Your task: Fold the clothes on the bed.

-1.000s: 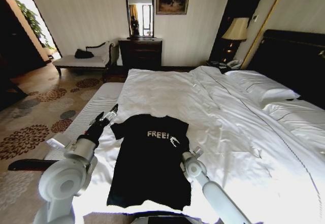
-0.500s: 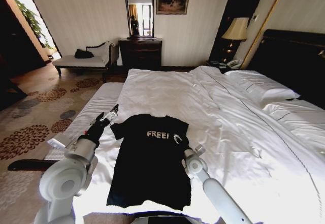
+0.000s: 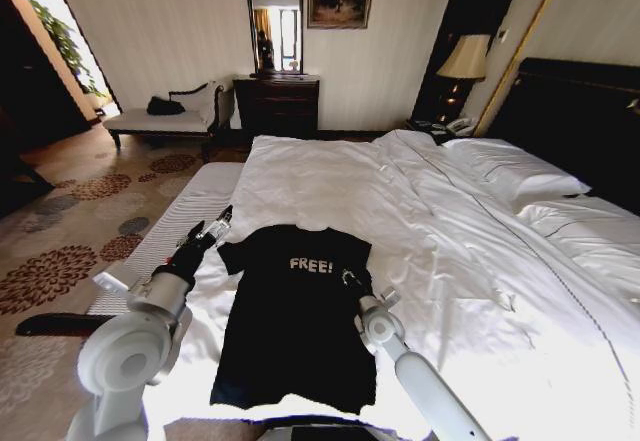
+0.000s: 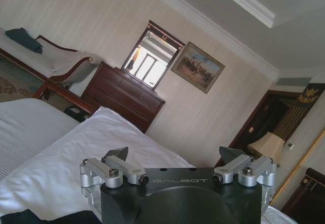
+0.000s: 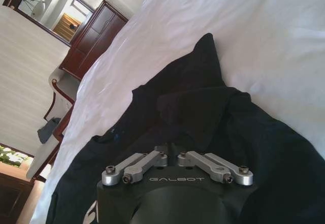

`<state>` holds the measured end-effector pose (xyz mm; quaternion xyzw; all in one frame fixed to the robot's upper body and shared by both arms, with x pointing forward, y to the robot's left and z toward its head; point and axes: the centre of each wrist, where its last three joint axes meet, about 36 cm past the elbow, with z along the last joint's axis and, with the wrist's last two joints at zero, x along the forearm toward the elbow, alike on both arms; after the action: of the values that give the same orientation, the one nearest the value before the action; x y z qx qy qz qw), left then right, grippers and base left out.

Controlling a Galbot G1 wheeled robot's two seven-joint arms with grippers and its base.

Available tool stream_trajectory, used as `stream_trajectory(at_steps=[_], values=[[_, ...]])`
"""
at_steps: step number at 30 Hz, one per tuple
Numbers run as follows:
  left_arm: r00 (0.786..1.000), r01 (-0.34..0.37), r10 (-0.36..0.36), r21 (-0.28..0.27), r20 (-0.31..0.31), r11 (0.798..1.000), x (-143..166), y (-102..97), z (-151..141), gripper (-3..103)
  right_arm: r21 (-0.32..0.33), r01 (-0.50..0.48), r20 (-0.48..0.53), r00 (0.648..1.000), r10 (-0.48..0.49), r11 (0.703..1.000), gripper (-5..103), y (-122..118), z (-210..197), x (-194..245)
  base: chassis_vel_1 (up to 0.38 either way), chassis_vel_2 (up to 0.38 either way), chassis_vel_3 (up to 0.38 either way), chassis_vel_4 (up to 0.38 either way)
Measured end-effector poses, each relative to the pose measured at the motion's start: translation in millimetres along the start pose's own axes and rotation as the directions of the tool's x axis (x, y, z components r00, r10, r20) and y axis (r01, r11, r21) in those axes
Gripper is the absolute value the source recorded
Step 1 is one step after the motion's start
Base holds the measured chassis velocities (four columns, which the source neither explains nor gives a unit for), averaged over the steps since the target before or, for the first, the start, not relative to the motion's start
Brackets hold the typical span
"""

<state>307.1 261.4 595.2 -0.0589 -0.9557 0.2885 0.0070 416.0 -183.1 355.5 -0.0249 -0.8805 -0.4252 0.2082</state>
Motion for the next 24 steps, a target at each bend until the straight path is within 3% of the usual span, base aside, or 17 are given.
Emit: stream_trajectory(at_steps=[6, 13, 15, 19, 21, 24], values=[[1.000, 0.002, -0.002, 0.000, -0.001, 1.000, -2.2, 1.3, 0.3, 100, -0.004, 0.006, -0.001, 1.000, -0.006, 1.000, -2, 2.2, 2.7, 3.2, 0.000, 0.000, 0.000, 0.000], [1.000, 0.004, -0.004, -0.003, 0.000, 1.000, -5.3, 2.4, 0.6, 100, -0.021, 0.010, -0.016, 1.000, -0.010, 1.000, 25, 5.3, 10.8, 8.8, 0.000, 0.000, 0.000, 0.000], [1.000, 0.004, -0.004, -0.004, 0.000, 1.000, -5.7, 2.5, 0.6, 100, -0.023, 0.005, -0.016, 1.000, -0.006, 1.000, 25, 4.5, 11.2, 8.1, 0.000, 0.000, 0.000, 0.000], [1.000, 0.005, -0.005, -0.005, 0.000, 1.000, -7.5, 3.4, 0.9, 100, -0.028, -0.035, -0.015, 0.999, 0.034, 0.999, 46, -2.6, 11.7, 0.6, 0.000, 0.000, 0.000, 0.000], [1.000, 0.005, -0.005, -0.005, 0.000, 1.000, -7.8, 3.6, 1.0, 100, -0.029, -0.041, -0.014, 0.999, 0.041, 0.999, 46, -3.6, 11.4, -0.8, 0.000, 0.000, 0.000, 0.000], [1.000, 0.005, -0.005, -0.005, 0.001, 1.000, -9.0, 4.1, 0.7, 100, -0.039, -0.056, -0.009, 0.998, 0.056, 0.998, 62, -6.0, 10.6, -4.2, 0.000, 0.000, 0.000, 0.000]])
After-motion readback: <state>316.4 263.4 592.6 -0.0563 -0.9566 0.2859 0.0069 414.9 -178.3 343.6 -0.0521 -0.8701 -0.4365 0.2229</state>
